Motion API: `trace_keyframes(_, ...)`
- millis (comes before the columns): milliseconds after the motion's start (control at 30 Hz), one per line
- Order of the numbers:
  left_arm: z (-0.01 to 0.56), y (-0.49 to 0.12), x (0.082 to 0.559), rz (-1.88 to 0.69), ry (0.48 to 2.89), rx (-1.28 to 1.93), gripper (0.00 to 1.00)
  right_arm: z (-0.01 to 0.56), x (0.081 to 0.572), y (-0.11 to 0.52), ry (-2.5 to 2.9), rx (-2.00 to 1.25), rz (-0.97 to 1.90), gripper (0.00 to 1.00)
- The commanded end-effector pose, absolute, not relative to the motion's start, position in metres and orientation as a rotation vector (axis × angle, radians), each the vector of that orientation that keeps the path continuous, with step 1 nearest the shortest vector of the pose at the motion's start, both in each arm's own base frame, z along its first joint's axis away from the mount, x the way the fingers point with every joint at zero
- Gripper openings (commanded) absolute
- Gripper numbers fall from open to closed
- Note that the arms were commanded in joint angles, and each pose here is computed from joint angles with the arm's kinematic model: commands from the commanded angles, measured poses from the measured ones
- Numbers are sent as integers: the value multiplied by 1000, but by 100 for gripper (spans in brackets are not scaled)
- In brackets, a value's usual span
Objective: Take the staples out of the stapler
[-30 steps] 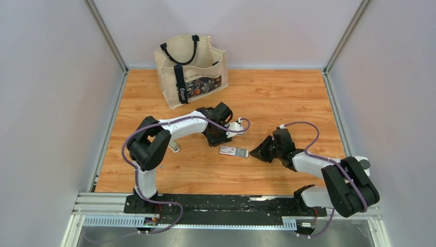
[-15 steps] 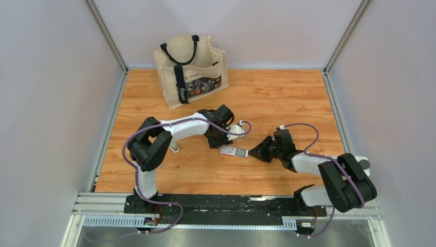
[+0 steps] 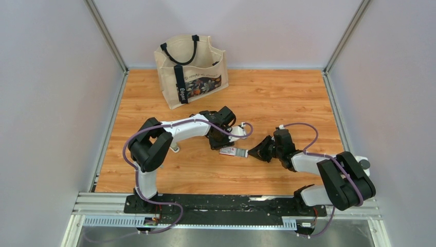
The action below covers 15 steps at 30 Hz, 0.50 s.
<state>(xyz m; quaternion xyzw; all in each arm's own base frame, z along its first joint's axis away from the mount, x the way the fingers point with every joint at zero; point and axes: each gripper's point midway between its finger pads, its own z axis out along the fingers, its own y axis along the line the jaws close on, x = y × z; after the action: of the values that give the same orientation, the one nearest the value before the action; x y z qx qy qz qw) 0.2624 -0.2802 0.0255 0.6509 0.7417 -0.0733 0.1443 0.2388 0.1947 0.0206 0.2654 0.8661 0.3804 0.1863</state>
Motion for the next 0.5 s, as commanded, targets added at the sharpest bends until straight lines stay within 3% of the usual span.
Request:
trace_keyframes(0,24,-288,261,-226,2132,1871,50,21,242,195,2425,740,1073,13)
trace_keyframes(467,25,-294,261,-238,2132,1862,49,20,241,198,2425,733,1101,8)
